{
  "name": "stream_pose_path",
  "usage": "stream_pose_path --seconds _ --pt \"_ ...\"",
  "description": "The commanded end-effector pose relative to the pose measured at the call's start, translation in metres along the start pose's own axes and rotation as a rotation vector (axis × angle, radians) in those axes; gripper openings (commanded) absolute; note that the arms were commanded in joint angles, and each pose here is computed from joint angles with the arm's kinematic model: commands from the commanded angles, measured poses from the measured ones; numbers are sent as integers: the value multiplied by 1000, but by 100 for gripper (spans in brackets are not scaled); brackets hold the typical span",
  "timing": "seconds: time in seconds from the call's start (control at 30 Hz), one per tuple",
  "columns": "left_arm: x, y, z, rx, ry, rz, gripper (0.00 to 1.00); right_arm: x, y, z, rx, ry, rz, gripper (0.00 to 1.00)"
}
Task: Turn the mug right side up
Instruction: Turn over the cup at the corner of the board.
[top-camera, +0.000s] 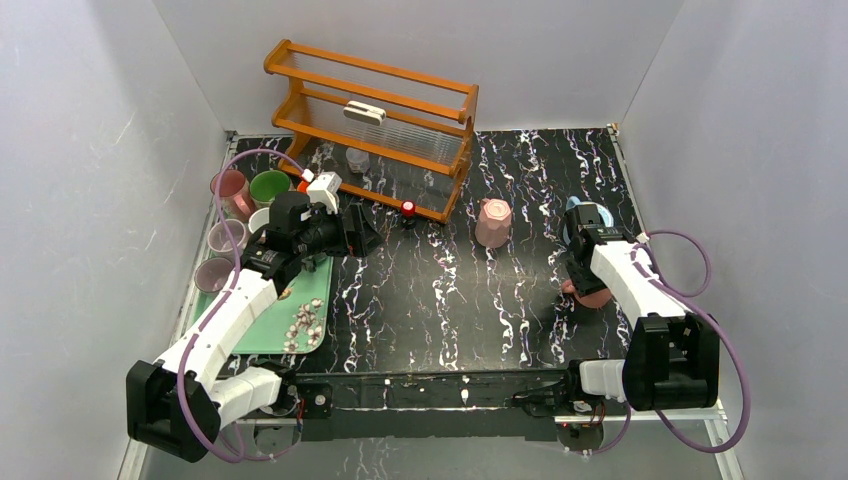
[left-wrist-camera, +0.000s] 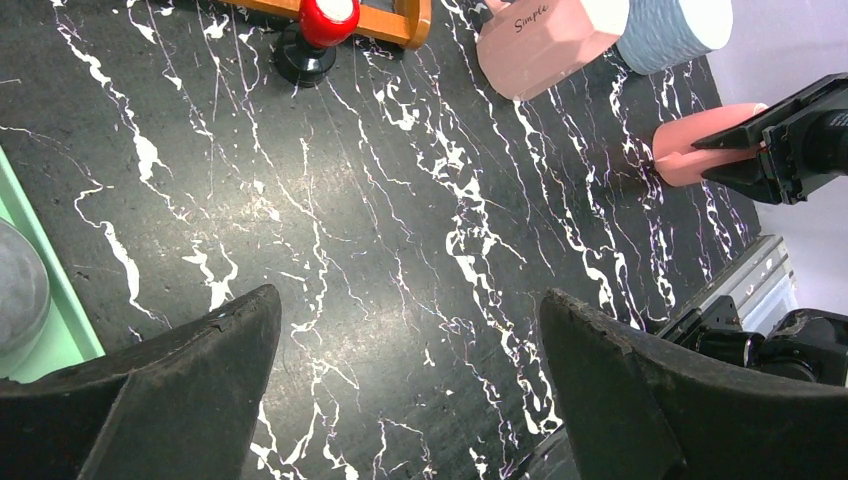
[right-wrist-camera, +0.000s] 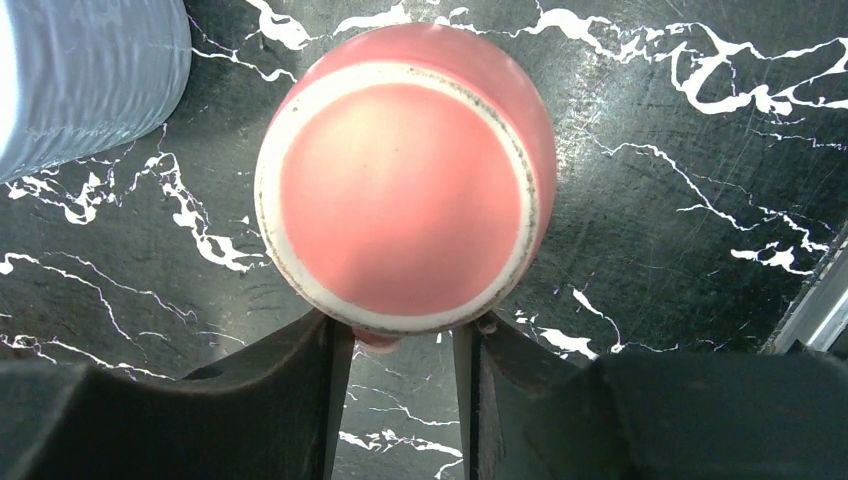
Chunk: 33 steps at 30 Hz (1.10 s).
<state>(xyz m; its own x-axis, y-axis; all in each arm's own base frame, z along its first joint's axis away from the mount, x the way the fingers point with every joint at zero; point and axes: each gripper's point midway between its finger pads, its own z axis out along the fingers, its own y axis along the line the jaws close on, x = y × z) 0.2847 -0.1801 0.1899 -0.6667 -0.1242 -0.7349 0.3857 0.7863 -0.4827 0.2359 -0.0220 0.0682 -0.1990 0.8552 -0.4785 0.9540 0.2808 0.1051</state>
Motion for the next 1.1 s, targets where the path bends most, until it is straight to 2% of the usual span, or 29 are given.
stream_pose_path --seconds 0.0,0.23,0.4,0.63,0.87,1.07 --pt "1 0 -6 -6 -8 19 98 -10 3 2 -16 -50 -1 46" --pt "1 1 -7 -16 -12 23 98 -10 1 2 -36 -58 -16 30" --pt "1 4 -8 -35 -12 26 98 -11 4 -7 -88 -46 -34 1" --pt "1 8 -8 -55 -11 26 98 -15 19 -34 -280 -35 -96 1" --pt "-4 5 -10 -60 -23 -12 97 -13 40 -83 -588 -4 -115 1" --pt "-16 -20 -17 33 -55 -89 94 4 60 -135 -888 101 -147 1"
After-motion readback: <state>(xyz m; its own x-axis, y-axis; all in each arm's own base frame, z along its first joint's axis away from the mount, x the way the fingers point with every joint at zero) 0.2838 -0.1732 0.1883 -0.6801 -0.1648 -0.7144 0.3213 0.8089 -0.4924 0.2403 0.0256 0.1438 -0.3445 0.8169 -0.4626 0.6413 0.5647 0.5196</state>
